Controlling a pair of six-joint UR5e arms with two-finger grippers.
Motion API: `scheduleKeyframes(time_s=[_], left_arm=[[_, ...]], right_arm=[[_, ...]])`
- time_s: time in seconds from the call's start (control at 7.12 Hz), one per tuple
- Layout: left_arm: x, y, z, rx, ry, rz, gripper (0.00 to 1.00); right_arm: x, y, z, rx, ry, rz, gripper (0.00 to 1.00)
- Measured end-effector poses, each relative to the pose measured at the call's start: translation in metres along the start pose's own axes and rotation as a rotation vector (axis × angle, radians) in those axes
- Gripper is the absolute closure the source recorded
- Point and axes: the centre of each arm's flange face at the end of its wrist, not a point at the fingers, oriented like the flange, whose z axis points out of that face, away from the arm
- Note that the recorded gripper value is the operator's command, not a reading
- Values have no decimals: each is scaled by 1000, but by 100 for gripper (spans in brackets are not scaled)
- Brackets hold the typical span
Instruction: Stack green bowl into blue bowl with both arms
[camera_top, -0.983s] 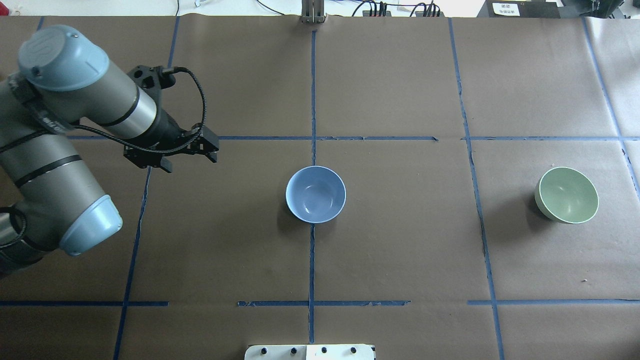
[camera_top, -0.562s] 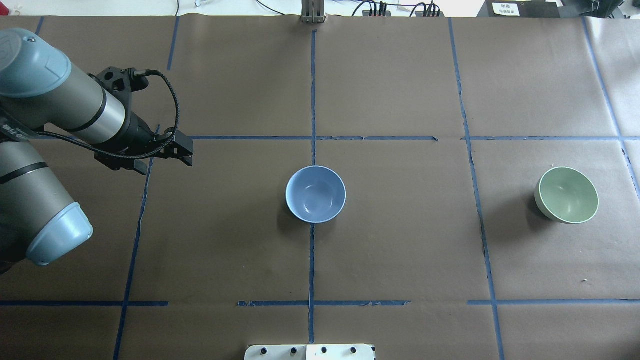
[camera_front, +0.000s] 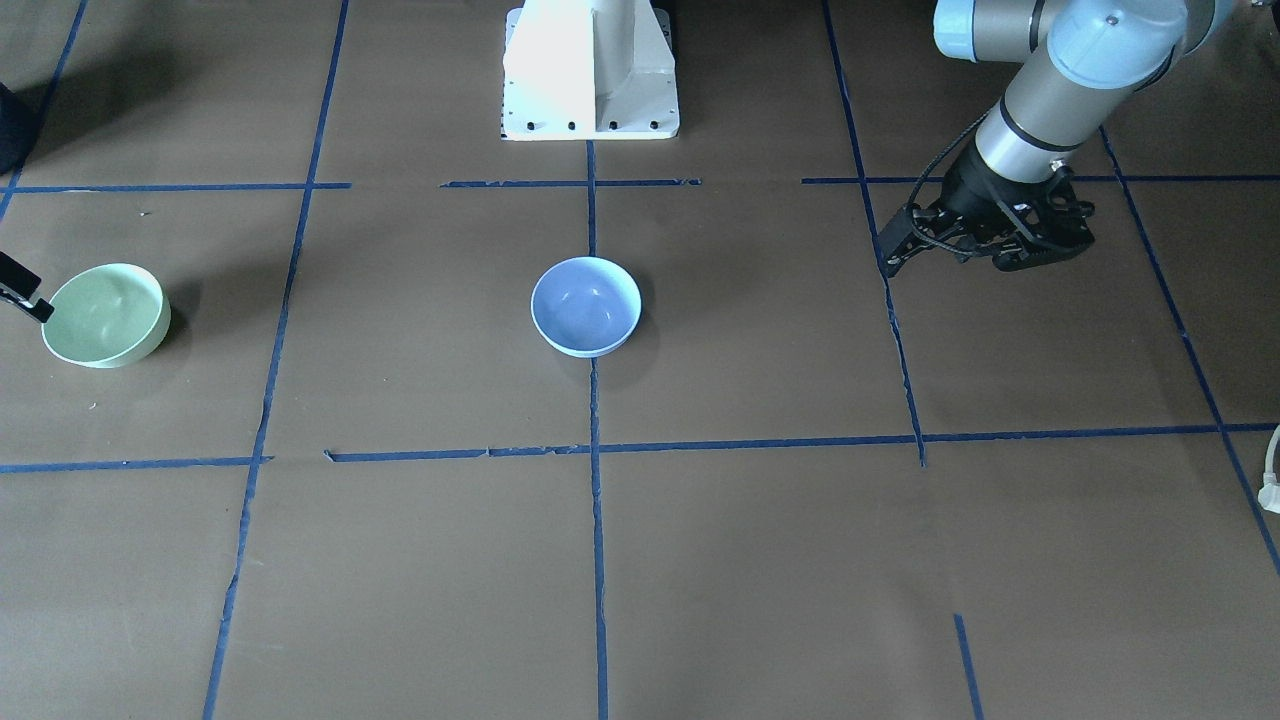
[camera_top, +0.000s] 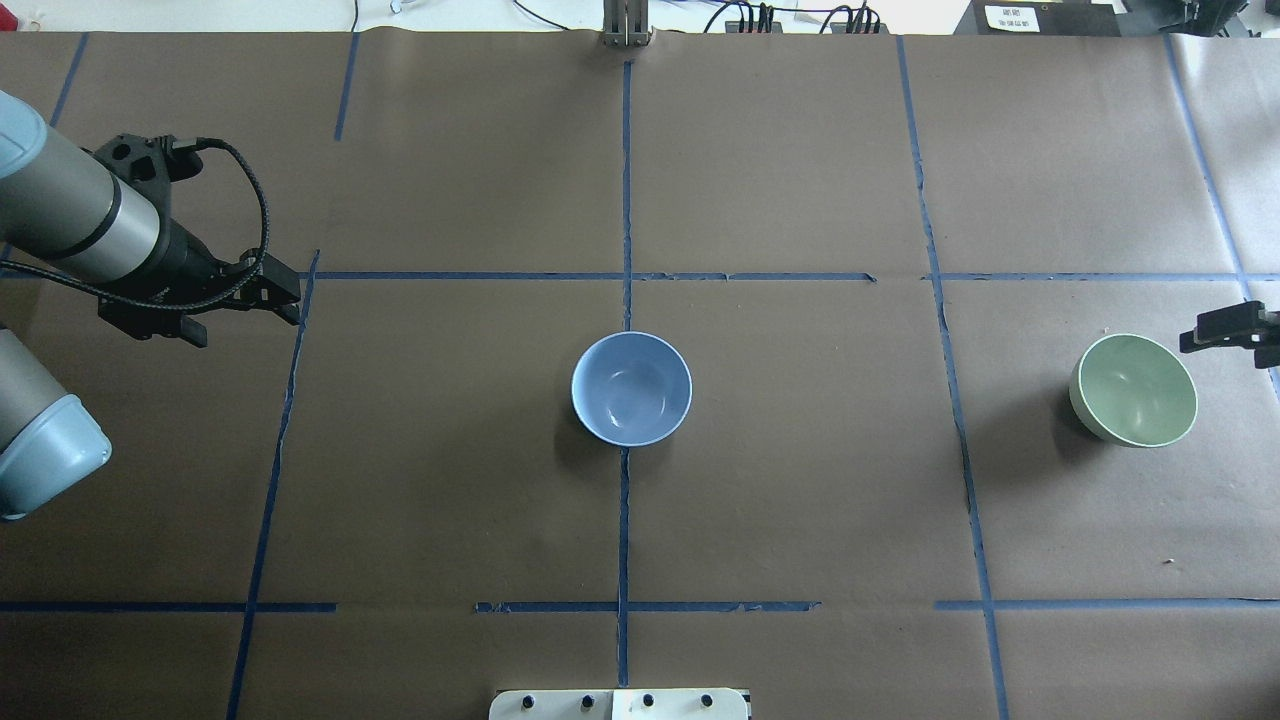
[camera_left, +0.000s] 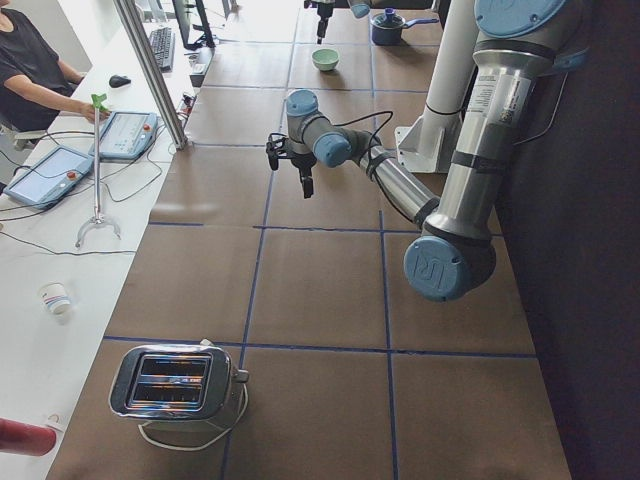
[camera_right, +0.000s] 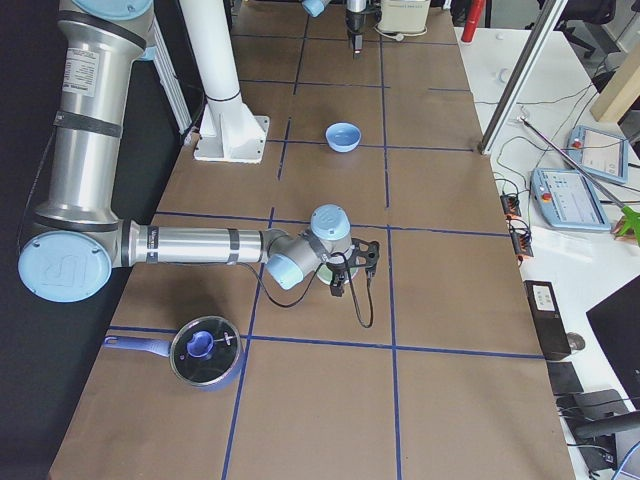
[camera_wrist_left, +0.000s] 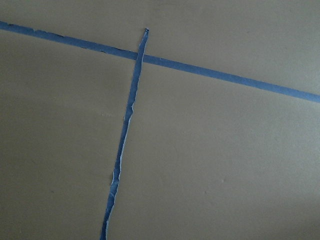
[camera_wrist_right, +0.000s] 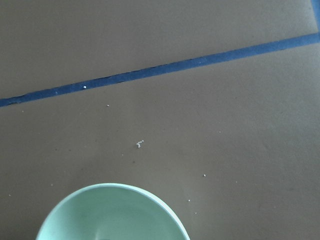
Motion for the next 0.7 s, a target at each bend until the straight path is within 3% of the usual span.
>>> scheduleKeyframes(time_s=[0.14,0.42,0.56,0.7], left_arm=[[-5,-4,-2,5,-4,13,0],[-11,-8,-2,8,-10,21,0],[-15,-8,0,6,-14,19,0],[-16,-8,1,5,-17,17,0]], right_arm=[[1,5,10,-6,-8,3,0],[5,10,22,-25,-5,6,58],[7,11,25,-30,-2,8,72],[9,12,28,-36,2,9,96]])
